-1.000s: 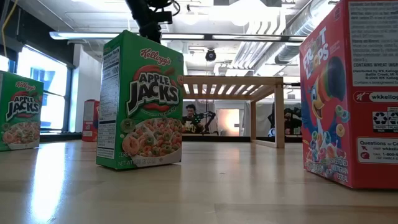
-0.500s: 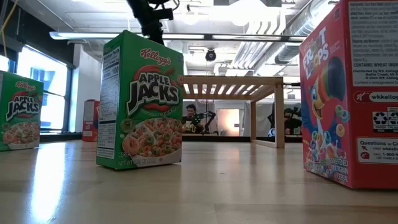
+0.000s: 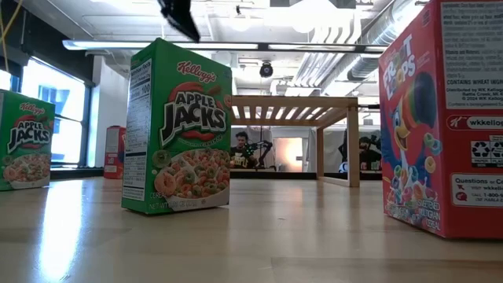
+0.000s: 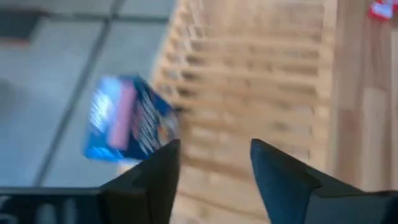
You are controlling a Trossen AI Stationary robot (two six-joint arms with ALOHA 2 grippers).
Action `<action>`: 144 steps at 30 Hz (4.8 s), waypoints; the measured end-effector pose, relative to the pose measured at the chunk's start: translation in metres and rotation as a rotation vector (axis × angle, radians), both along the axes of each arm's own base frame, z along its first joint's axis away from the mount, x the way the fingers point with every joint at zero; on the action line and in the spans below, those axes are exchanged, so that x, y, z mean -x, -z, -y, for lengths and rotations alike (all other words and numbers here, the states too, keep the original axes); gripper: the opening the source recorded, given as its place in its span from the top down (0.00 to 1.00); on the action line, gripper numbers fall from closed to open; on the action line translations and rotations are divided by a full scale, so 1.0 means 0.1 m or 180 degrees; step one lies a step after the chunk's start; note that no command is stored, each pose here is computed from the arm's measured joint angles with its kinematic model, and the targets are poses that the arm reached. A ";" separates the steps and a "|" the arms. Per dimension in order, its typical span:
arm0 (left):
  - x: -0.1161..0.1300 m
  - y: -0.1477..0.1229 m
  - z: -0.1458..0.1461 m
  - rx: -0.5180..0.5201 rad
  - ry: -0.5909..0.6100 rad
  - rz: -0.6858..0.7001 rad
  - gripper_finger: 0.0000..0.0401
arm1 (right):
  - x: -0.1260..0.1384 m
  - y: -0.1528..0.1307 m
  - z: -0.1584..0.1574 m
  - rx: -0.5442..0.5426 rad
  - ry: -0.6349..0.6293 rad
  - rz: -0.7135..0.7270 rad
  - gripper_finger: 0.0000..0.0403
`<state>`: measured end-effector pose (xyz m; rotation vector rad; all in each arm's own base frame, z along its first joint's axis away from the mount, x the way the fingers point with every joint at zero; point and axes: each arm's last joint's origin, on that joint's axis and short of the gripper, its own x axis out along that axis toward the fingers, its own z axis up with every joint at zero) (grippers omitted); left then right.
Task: Stack cereal on shelf
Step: Put the middle blue cereal box on the shelf, then put the middle red cereal box on the shelf
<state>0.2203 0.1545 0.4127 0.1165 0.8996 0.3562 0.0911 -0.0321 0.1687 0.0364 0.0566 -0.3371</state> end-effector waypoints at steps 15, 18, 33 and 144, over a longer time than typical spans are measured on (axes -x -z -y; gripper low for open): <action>-0.12 1.25 -0.15 -0.0259 -0.0370 0.0660 0.98 | 0.00 0.00 0.00 0.0000 0.0000 0.0000 1.00; -0.10 1.32 -0.19 -0.0325 -0.0489 0.0630 0.98 | 0.00 0.00 0.00 0.0001 0.0001 0.0000 1.00; 0.00 1.31 -0.35 -0.0477 -0.0710 0.0696 0.98 | 0.00 0.00 0.00 0.0000 0.0000 0.0000 1.00; 0.11 1.76 1.00 0.0072 0.1404 0.3173 0.98 | 0.00 -0.11 0.00 0.0045 -0.0072 0.0362 1.00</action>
